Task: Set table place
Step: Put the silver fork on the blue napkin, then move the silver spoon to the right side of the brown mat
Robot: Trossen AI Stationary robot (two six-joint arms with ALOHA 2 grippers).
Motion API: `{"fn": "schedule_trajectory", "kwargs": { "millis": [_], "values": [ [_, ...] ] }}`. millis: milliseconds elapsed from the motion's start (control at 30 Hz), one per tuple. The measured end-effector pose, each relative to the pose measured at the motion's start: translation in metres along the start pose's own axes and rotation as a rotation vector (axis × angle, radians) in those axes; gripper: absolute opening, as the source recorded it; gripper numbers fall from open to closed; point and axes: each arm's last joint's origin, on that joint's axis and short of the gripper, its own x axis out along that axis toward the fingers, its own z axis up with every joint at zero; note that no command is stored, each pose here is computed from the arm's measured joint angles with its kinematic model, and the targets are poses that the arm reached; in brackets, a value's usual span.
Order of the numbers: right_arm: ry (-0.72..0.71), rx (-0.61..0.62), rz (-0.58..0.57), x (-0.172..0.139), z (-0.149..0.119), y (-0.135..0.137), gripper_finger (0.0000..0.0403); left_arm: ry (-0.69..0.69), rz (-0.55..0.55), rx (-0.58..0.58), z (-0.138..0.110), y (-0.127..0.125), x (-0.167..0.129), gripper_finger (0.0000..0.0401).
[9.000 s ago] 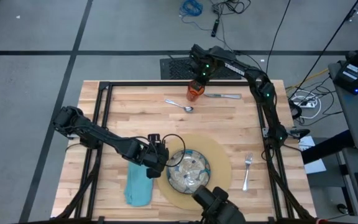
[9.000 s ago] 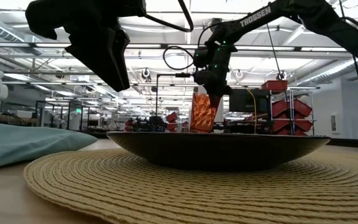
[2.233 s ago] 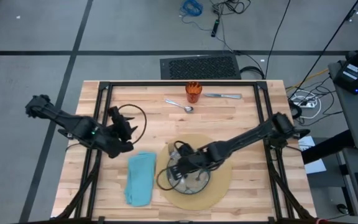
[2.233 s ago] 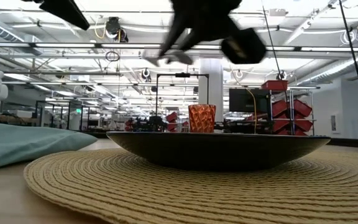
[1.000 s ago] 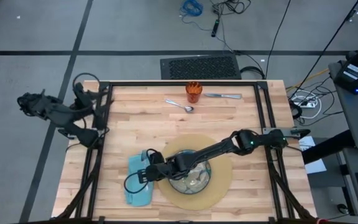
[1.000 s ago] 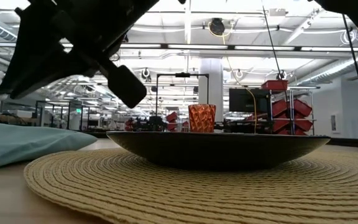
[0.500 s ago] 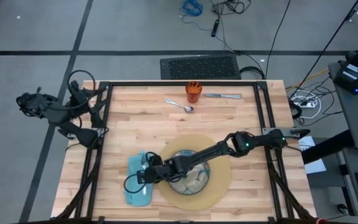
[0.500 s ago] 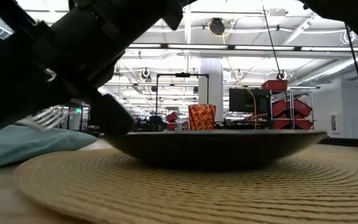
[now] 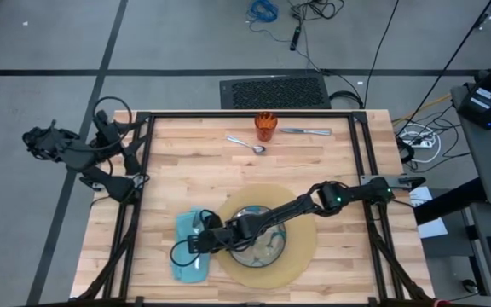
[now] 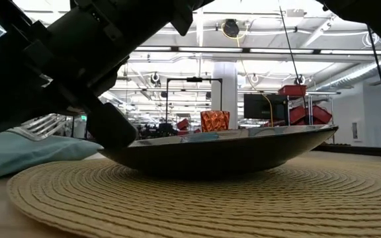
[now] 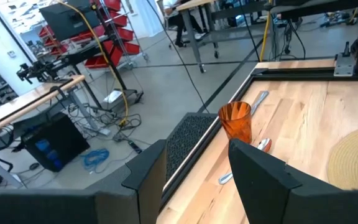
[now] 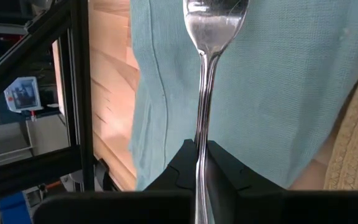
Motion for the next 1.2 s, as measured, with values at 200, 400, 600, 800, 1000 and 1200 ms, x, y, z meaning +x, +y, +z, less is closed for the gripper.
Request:
{"fn": "schedule_trajectory", "kwargs": {
  "millis": [200,400,600,800,1000,1200],
  "values": [
    [-0.007,0.000,-0.001,0.000,0.000,0.000,0.0040,0.000,0.000,0.000,0.000,0.000,0.000,0.0161],
    [-0.008,-0.001,0.002,0.000,-0.002,0.000,0.0077,0.011,0.001,-0.004,-0.002,0.000,0.000,0.0161],
    [-0.004,-0.003,0.020,0.000,-0.004,0.001,0.0081,0.018,0.002,0.007,-0.004,0.000,0.000,0.0161],
    [-0.030,-0.068,0.039,-0.010,-0.008,0.018,0.0081,0.018,0.001,0.006,-0.004,-0.001,0.000,0.0161],
    [-0.097,-0.200,-0.041,-0.038,-0.008,0.038,0.0082,0.038,-0.014,-0.012,-0.007,-0.001,0.001,0.0161],
    [-0.182,-0.341,-0.202,-0.078,-0.002,0.043,0.0082,0.087,-0.058,-0.033,-0.016,-0.009,0.004,0.0161]
  ]
}}
